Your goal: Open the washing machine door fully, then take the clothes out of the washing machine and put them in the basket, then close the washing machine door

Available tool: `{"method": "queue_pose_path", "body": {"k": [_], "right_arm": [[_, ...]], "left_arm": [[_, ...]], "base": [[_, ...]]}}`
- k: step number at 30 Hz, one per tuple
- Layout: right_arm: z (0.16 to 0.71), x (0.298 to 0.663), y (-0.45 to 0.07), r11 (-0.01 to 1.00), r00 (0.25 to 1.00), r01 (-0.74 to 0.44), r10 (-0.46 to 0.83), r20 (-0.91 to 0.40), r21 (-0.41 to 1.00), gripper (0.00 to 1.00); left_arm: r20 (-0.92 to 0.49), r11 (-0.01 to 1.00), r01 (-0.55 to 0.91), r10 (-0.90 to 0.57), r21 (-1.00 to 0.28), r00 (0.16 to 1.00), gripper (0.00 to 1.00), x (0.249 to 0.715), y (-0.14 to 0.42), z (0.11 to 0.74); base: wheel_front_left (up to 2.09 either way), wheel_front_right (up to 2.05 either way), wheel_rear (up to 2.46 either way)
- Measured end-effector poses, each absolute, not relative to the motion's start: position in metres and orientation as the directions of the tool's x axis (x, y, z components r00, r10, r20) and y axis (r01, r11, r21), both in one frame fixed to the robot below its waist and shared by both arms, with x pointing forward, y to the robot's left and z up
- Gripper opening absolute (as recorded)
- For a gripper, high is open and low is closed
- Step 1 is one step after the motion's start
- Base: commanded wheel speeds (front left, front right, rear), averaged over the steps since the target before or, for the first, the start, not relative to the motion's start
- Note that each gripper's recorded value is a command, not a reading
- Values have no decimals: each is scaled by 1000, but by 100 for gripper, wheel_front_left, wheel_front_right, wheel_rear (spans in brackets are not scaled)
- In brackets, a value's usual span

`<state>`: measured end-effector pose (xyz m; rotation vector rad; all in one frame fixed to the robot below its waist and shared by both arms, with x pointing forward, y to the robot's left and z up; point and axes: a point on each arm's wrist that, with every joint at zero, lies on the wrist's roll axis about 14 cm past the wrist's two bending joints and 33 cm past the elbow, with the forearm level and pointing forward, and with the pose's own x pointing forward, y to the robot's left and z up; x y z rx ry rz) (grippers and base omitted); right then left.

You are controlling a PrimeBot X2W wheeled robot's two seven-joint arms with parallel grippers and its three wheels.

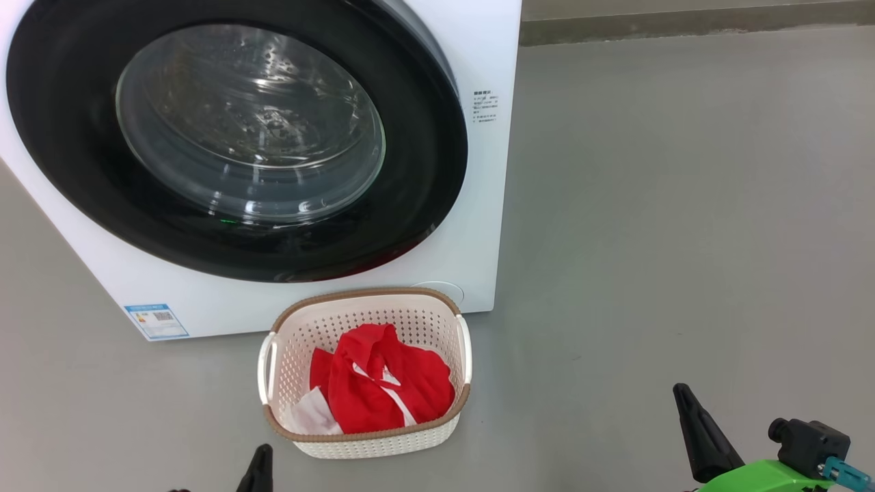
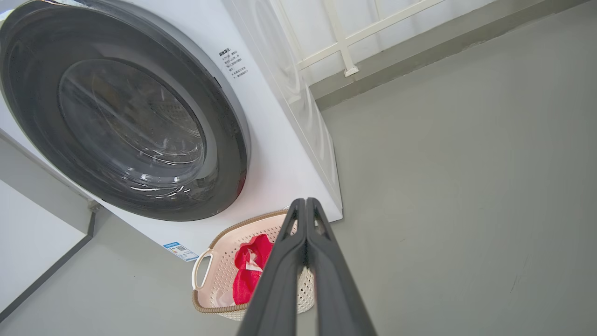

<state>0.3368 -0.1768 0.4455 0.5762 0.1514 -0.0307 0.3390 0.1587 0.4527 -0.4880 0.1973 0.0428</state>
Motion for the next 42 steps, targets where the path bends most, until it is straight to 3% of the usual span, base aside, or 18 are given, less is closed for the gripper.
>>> {"method": "queue_pose_path", "body": {"k": [42], "right_arm": [[456,354,-192,522,989,139,-24,-148,842,0]], "left_arm": [[-214,567,-158,-34,-808,976,0,355,170,456]], "base": [[0,0,0]]}}
